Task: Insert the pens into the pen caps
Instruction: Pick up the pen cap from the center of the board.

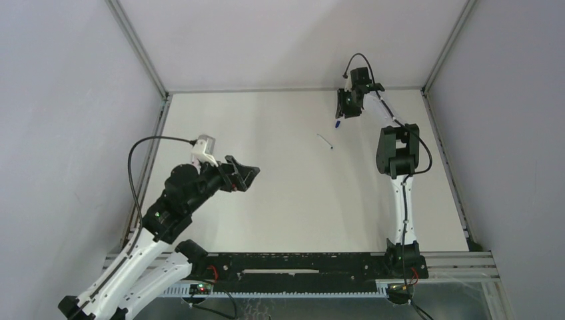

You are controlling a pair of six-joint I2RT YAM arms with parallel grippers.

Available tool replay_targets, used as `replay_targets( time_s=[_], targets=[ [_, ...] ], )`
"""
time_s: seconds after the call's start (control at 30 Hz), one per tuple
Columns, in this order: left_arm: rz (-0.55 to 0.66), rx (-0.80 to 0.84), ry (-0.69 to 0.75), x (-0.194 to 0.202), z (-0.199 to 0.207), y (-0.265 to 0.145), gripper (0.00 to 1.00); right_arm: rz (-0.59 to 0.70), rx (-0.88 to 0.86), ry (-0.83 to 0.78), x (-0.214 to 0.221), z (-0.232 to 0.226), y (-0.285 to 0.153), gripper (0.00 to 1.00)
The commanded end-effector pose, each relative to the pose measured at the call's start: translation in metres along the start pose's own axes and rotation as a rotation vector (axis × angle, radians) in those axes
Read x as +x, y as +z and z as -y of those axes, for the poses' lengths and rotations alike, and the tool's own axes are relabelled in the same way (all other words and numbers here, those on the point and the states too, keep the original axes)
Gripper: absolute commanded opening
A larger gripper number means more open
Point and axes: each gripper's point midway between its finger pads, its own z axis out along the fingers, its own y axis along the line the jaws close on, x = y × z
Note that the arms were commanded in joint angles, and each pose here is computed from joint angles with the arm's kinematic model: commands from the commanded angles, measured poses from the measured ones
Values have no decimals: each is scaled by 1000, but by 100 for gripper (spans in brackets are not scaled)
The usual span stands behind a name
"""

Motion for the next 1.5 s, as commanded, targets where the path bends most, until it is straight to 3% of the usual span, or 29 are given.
replay_targets(
  time_s=[0.0, 0.57, 1.07, 1.47],
  targets=[
    [165, 6, 108, -19, -7, -1, 98, -2, 12, 2, -7, -2, -2, 47],
    [188, -4, 3, 12, -28, -10, 100, -73, -1, -18, 3, -8, 10, 45],
    [194, -35, -22, 16, -35, -17, 100, -84, 60, -57, 5, -10, 15, 36],
    [201, -30, -32, 15, -34, -23, 100, -123, 83, -46, 17, -6, 17, 36]
  ],
)
